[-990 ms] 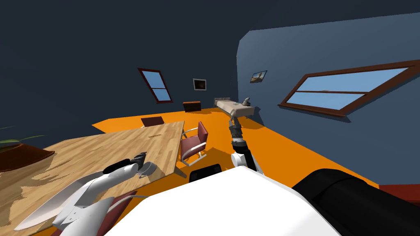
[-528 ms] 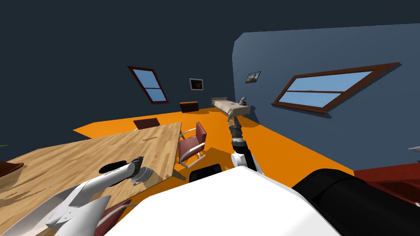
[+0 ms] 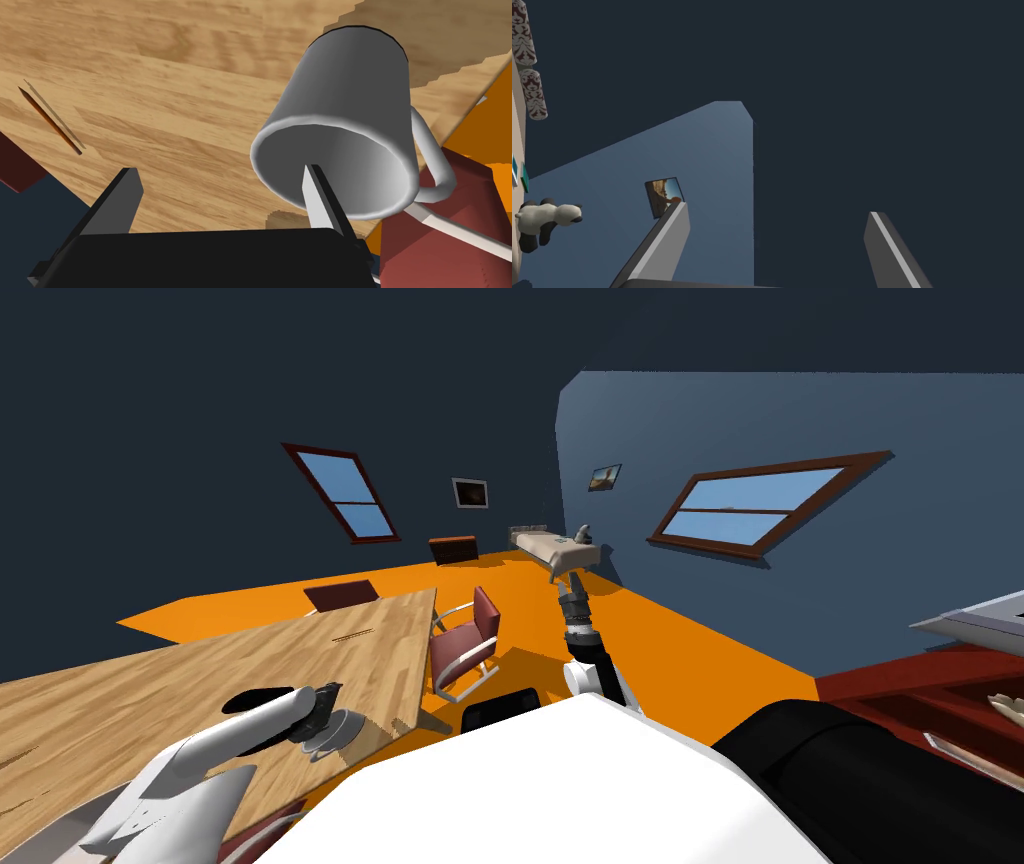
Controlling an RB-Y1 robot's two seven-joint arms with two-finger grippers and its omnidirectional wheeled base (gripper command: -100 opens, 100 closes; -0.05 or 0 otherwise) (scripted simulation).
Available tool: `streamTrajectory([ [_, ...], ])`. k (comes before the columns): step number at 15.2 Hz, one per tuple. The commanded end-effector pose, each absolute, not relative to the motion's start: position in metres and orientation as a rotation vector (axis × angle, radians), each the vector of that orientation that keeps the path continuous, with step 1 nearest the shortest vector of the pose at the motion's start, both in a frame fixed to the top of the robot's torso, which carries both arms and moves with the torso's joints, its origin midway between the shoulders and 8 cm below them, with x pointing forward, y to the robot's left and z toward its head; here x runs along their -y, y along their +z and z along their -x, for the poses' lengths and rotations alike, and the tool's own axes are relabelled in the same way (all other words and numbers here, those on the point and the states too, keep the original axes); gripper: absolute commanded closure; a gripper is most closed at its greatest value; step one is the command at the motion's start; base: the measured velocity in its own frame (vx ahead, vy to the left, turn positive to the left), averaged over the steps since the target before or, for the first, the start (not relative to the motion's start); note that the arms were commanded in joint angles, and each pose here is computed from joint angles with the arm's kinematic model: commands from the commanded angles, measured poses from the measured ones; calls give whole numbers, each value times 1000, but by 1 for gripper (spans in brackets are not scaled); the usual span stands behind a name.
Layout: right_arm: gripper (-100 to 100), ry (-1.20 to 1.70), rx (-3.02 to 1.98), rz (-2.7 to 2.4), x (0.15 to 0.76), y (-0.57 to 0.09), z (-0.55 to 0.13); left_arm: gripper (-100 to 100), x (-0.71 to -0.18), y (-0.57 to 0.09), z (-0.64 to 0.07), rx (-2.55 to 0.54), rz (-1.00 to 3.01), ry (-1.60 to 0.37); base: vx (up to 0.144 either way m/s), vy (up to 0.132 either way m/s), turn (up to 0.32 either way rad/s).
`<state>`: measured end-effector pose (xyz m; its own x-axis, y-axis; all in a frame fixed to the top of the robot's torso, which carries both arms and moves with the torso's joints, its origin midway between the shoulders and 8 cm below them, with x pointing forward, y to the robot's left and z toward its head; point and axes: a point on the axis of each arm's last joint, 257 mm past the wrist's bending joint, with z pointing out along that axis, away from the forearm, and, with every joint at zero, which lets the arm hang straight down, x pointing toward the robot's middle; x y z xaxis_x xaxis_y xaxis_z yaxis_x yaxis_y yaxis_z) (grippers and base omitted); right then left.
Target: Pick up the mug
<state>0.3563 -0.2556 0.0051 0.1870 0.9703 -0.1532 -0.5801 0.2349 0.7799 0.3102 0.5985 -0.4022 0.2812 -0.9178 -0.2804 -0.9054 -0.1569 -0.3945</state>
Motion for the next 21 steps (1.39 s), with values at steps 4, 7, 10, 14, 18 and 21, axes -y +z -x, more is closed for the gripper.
streamTrajectory([
  [4,0,1207,-736,-651,256,5,-356,-100,-597,-413,-286,-1662,2193,10,2,31,-125],
  [7,0,1207,-736,-651,256,5,-356,-100,-595,-418,-273,-1676,2260,28,2,35,-105],
  [10,0,1207,-736,-651,256,5,-356,-100,-593,-421,-262,-1687,2320,40,-1,35,-101],
  [14,0,1207,-736,-651,256,5,-356,-100,-587,-426,-245,-1706,2424,51,-1,40,-106],
  [18,0,1207,-736,-651,256,5,-356,-100,-581,-428,-234,-1722,2483,60,-5,47,-94],
  [21,0,1207,-736,-651,256,5,-356,-100,-573,-429,-220,-1741,2567,61,-9,33,-81],
])
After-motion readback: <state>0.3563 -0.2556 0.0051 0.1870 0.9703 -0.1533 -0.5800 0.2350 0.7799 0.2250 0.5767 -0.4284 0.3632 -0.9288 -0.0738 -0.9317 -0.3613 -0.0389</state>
